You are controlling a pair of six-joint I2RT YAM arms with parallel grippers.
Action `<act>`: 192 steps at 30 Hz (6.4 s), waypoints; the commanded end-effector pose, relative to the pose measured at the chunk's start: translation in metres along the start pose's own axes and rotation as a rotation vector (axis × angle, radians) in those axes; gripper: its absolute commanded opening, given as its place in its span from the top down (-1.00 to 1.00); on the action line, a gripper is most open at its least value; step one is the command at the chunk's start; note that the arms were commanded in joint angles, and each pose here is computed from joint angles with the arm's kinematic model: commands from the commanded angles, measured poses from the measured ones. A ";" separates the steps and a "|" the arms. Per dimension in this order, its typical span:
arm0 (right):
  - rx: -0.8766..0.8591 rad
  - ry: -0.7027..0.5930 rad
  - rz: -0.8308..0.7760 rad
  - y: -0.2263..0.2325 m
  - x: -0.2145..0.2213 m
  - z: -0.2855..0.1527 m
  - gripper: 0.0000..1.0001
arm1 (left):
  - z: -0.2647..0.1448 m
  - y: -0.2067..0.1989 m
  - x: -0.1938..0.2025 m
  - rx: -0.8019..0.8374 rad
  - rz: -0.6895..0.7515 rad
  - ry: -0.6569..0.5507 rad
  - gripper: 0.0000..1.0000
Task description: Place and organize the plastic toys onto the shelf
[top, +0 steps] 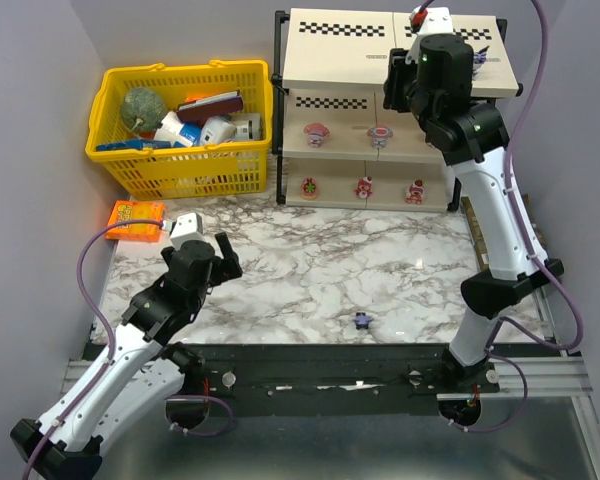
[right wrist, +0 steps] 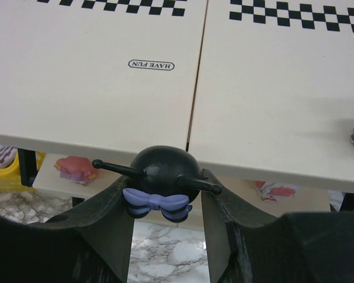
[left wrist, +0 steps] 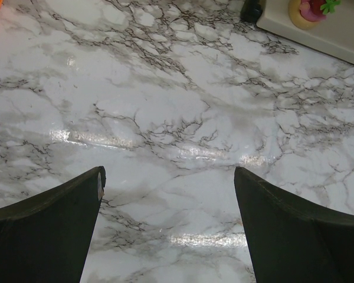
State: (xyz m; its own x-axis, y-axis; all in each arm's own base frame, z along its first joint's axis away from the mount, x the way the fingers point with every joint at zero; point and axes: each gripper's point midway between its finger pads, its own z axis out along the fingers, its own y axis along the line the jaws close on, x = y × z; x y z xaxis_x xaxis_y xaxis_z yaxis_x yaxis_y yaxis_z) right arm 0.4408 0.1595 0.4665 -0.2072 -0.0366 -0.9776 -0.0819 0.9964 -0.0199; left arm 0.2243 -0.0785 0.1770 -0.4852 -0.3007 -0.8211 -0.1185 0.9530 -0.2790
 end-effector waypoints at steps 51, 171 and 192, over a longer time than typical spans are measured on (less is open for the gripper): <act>-0.153 -0.028 0.202 -0.008 -0.024 0.004 0.81 | 0.000 0.001 0.007 -0.004 -0.020 0.016 -0.98; -0.374 -0.214 0.073 0.016 -0.058 -0.017 0.53 | -0.001 0.005 0.004 -0.019 -0.035 -0.001 -0.98; -0.423 0.575 0.196 0.021 0.282 -0.099 0.60 | 0.010 -0.018 0.014 0.074 -0.012 0.049 -0.98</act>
State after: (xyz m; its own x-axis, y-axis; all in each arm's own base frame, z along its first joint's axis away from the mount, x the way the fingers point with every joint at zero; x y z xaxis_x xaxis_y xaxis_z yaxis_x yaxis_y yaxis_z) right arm 0.3101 0.1715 0.2850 -0.5944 -0.0290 -0.8036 -0.4395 0.8486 0.2945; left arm 0.2247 -0.0871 0.1710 -0.5056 -0.3163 -0.8027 -0.1046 0.9460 -0.3069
